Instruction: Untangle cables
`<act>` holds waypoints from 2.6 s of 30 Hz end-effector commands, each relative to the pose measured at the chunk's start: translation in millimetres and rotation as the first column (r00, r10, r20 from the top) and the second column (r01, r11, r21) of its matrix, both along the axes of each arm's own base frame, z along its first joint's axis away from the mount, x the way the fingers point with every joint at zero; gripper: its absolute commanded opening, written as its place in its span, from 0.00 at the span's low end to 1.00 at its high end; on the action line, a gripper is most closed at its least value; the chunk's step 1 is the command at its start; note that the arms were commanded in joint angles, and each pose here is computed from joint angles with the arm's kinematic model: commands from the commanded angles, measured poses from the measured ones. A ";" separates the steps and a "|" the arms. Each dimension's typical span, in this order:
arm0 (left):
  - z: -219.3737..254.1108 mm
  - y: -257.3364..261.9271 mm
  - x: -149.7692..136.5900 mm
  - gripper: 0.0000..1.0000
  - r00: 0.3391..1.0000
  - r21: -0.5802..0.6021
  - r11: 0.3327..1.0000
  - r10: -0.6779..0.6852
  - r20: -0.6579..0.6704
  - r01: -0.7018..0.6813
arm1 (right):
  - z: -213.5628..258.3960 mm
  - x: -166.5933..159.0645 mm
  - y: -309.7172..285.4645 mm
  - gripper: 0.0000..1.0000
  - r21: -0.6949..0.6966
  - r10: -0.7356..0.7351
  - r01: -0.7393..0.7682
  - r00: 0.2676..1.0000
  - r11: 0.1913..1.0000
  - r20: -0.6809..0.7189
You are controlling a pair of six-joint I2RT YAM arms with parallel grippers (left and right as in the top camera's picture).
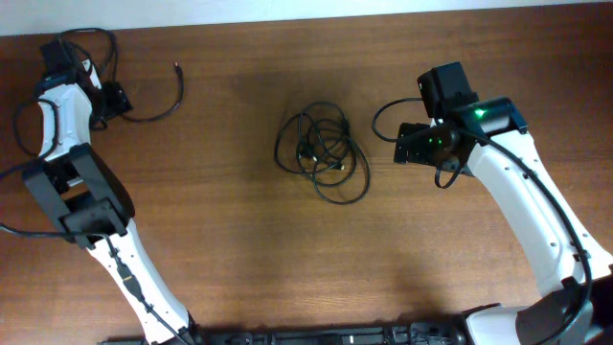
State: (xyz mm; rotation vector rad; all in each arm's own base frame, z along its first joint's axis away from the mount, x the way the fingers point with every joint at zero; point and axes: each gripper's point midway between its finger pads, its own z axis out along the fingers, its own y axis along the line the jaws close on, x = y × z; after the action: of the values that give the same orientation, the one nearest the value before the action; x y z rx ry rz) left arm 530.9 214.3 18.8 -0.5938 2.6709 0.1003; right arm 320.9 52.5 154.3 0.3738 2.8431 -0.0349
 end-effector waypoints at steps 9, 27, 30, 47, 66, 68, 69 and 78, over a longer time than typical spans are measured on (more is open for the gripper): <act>-32.6 -0.5 -3.4 0.14 0.999 0.001 1.000 -0.007 -0.051 0.007 | -1.1 0.7 -5.0 0.98 -0.027 -0.006 0.006 1.000 1.000 0.000; 110.4 46.0 73.3 0.00 0.742 -0.567 0.749 0.587 0.325 -0.344 | -1.1 0.7 -5.0 0.98 -0.027 -0.006 0.006 1.000 1.000 0.000; 112.1 47.8 72.9 0.02 0.739 -0.559 0.752 0.588 0.329 -0.350 | -1.1 0.7 -5.0 0.98 -0.027 -0.006 0.006 1.000 1.000 0.000; 84.9 29.7 48.6 0.77 0.934 -0.290 0.951 0.193 0.300 -0.104 | -1.1 0.7 -5.0 0.99 -0.027 -0.006 0.006 1.000 1.000 0.000; 131.9 -271.1 1.2 0.99 0.751 -0.683 0.342 -0.448 0.485 0.645 | -1.1 0.7 -5.0 0.98 -0.027 -0.006 0.006 1.000 1.000 0.000; 108.1 -300.5 -11.1 1.00 0.753 -0.675 0.403 -0.551 0.359 0.617 | -1.1 0.7 -5.1 0.98 -0.027 -0.007 0.007 1.000 1.000 0.000; 97.5 -312.2 -16.5 1.00 0.744 -0.658 0.435 -0.596 0.302 0.615 | -1.1 0.7 -5.0 0.98 -0.027 -0.006 0.006 1.000 1.000 0.000; 44.3 -403.1 -42.3 1.00 0.488 -0.305 0.472 -0.873 -0.027 0.827 | -1.1 0.7 -5.0 0.98 -0.027 -0.006 0.006 1.000 1.000 0.000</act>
State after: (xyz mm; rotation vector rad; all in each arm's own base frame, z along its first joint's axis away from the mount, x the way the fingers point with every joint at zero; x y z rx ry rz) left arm 483.5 -187.8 75.3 0.6204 2.8534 -0.7921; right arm 320.7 51.9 153.8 0.3717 2.8442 -0.0415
